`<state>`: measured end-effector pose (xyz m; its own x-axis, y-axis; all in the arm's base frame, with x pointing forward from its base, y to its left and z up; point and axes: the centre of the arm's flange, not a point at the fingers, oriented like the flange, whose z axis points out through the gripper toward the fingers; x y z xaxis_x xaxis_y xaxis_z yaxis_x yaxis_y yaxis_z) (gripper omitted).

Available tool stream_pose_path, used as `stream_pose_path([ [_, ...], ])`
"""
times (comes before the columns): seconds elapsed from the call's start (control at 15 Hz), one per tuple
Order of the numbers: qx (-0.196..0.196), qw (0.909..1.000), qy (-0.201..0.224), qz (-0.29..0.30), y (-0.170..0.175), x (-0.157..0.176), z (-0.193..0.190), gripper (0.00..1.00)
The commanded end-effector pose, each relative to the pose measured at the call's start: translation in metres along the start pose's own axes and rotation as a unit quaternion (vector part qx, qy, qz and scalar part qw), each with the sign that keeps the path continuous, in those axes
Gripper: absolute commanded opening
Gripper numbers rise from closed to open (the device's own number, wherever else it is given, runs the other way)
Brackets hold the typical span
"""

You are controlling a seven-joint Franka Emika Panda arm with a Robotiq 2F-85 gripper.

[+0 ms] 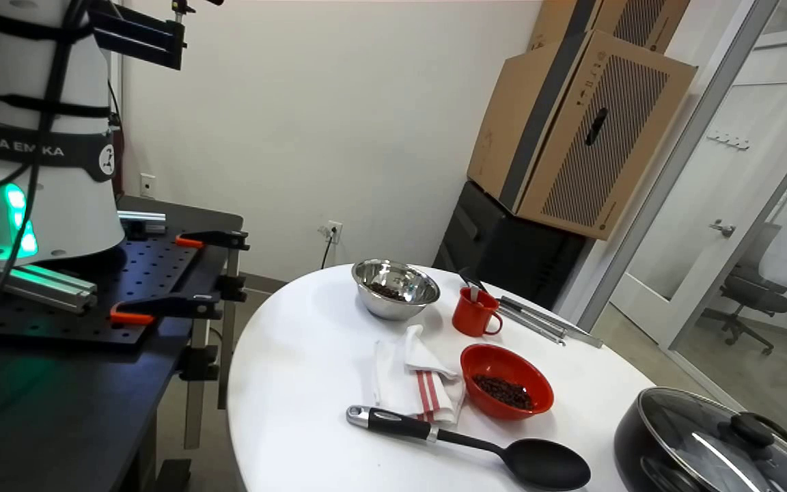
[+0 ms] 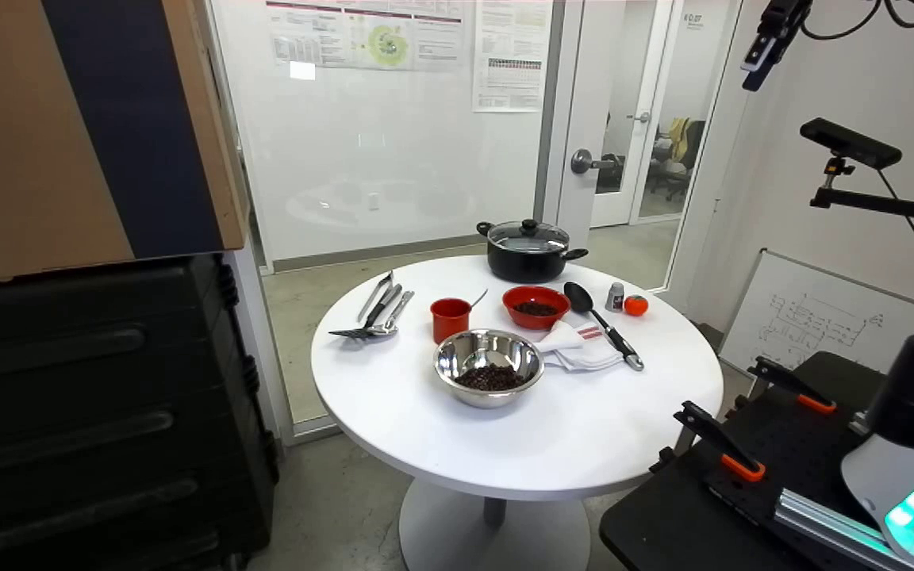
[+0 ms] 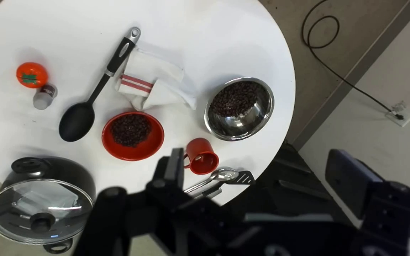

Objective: Take the spoon out of the spoon out of the red cup and put it next to the black spoon

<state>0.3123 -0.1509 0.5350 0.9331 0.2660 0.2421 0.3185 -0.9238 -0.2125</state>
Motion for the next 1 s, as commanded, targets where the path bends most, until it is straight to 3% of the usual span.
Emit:
stream_pose_path([
  [0.0, 0.000, 1.0000, -0.006, -0.005, -0.002, 0.006, 0.011, 1.00],
  [0.4, -0.021, 0.9989, -0.036, -0.020, 0.007, 0.055, 0.072, 1.00],
  [0.93, -0.088, 0.9961, -0.002, 0.005, 0.016, 0.137, 0.174, 1.00],
])
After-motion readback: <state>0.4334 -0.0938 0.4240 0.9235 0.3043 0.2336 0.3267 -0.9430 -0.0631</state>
